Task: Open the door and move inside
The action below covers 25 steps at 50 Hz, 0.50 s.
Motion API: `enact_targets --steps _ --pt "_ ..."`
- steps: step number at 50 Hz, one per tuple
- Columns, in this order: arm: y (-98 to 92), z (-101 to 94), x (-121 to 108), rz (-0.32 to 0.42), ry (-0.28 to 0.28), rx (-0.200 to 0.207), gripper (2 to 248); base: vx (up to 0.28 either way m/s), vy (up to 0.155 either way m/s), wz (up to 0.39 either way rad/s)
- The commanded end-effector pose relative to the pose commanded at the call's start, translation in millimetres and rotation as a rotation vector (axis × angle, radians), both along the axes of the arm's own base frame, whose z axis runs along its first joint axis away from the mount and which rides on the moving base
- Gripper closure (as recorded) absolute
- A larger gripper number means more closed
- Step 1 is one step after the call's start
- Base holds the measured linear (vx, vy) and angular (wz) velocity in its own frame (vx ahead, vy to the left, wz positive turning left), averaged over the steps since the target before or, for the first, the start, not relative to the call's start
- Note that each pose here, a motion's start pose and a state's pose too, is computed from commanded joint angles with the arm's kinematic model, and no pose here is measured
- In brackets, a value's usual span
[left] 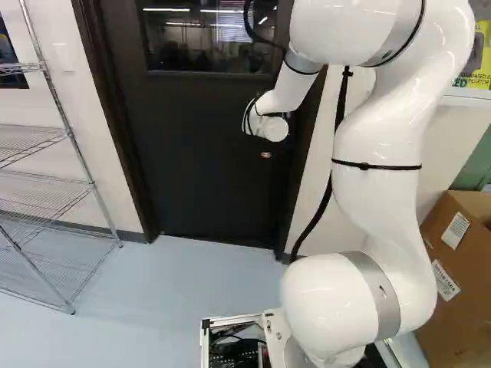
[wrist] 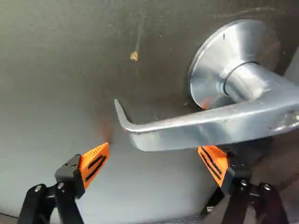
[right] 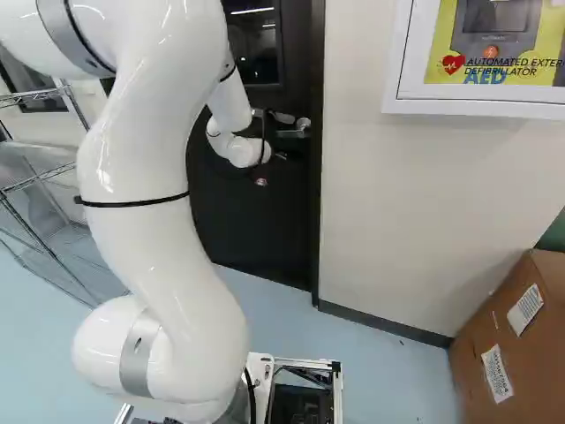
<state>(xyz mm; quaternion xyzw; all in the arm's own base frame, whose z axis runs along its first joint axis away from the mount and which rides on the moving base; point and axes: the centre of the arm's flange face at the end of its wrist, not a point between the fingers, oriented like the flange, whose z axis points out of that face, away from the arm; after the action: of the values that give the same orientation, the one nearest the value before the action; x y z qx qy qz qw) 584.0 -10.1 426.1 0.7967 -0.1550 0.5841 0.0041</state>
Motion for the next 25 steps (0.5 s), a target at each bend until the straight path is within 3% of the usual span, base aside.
enact_targets --steps 25 --pt "-4.5 -6.8 48 -0.074 -0.028 0.05 3 0.0 0.0 0.0"
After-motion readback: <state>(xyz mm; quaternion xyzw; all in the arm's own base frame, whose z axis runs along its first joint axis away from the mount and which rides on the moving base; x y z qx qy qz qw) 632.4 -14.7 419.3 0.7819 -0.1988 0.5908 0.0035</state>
